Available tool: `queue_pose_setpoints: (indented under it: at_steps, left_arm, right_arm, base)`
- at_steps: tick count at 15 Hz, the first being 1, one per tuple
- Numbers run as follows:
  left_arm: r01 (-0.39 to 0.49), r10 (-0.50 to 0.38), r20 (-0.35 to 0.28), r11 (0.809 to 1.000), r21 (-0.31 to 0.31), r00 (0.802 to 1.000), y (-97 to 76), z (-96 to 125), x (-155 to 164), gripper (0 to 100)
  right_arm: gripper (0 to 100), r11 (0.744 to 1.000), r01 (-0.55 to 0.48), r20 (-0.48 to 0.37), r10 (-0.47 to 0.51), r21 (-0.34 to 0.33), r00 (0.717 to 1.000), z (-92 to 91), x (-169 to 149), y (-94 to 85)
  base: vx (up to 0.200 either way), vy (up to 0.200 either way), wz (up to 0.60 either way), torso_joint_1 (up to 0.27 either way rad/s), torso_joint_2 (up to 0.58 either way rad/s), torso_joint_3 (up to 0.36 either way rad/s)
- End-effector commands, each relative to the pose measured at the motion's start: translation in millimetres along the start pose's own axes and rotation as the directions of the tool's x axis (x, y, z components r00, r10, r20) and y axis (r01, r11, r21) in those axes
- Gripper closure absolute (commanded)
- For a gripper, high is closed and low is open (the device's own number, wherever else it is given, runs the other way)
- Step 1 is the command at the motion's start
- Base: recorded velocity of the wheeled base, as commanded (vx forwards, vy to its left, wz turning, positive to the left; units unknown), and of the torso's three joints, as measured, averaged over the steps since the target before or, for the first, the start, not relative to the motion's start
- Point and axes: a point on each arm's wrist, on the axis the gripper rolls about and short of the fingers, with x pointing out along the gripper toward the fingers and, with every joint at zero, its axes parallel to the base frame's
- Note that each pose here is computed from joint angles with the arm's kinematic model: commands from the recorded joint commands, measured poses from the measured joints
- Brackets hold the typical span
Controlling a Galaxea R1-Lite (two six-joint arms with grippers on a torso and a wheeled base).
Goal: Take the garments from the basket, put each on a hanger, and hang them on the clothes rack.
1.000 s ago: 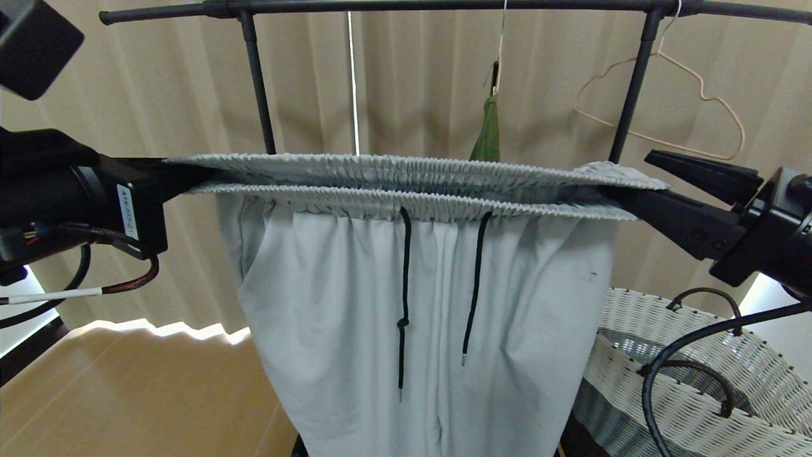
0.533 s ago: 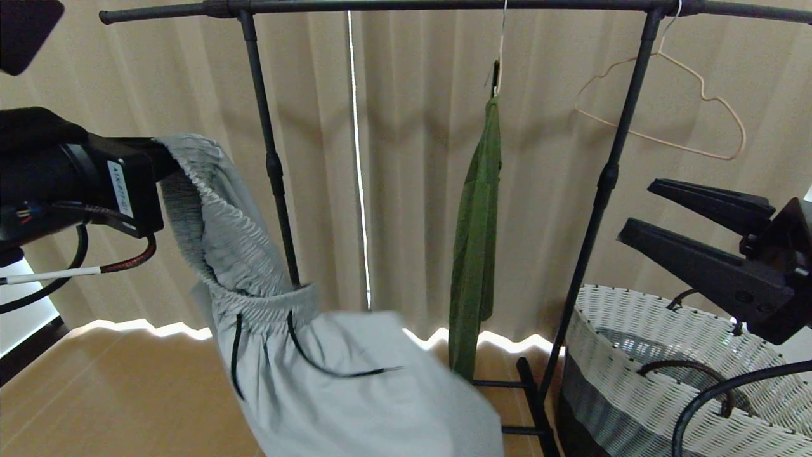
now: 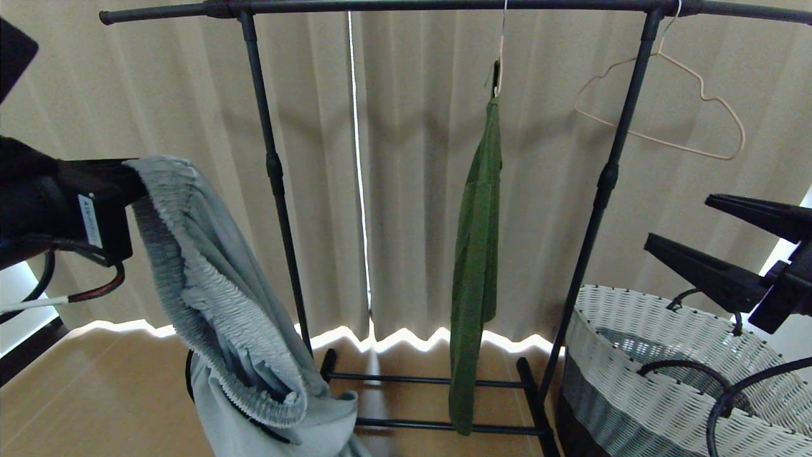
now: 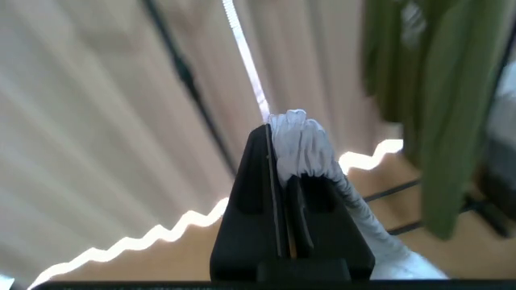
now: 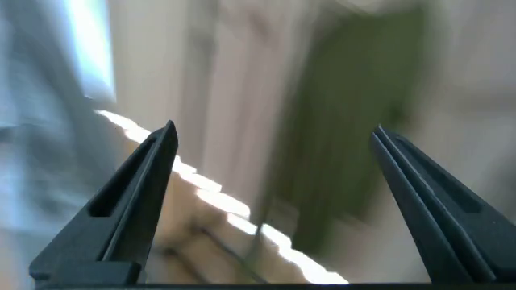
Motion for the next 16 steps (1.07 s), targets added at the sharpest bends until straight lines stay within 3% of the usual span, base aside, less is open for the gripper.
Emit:
queue_pose_setpoints:
  at_steps: [1,3,5,6,9,14,16]
  left_arm:
    - [-0.043,0.043,-0.001,0.999,0.01,0.999,6.9,-11,-18,100]
    - [-0.057,0.057,-0.01,0.998,0.011,0.998,8.2,-18,-25,100]
    - [-0.021,0.021,-0.007,1.0,0.01,1.0,6.8,-20,-25,100]
    - [0.037,-0.037,0.002,0.999,0.003,0.999,4.7,-22,-24,100]
    - [0.107,-0.107,0.014,0.994,-0.034,0.994,1.7,-26,-24,100]
    - [0.152,-0.146,0.078,0.986,-0.071,0.986,-10.6,-62,-18,100]
    - [0.134,-0.13,0.063,0.988,-0.07,0.989,-8.1,-68,-17,100]
  right_arm:
    - [0,0.992,0.127,-0.02,-0.127,-0.02,0.992,1.5,-18,-8.2]
    - [0,0.969,0.246,-0.036,-0.246,-0.022,0.968,1.6,-26,-12.2]
    - [0,0.951,0.308,-0.04,-0.308,-0.025,0.95,1.3,-28,-18.3]
    - [0,0.936,0.351,-0.054,-0.352,-0.023,0.935,-0.9,-29,-24.7]
    - [0,0.92,0.392,-0.056,-0.393,-0.024,0.918,-1.8,-32,-30.2]
    - [0,0.899,0.439,-0.092,-0.438,-0.015,0.894,-11.7,-36,-36.5]
    - [0,0.898,0.439,-0.097,-0.439,-0.014,0.893,-11.7,-34,-37.7]
  base:
    - [0.0,0.0,0.0,0.0,0.0,0.0]
    - [0.0,0.0,0.0,0.0,0.0,0.0]
    - [0.0,0.0,0.0,0.0,0.0,0.0]
    - [0.0,0.0,0.0,0.0,0.0,0.0]
    - [0.0,0.0,0.0,0.0,0.0,0.0]
    - [0.0,0.0,0.0,0.0,0.0,0.0]
    - [0.0,0.0,0.0,0.0,0.0,0.0]
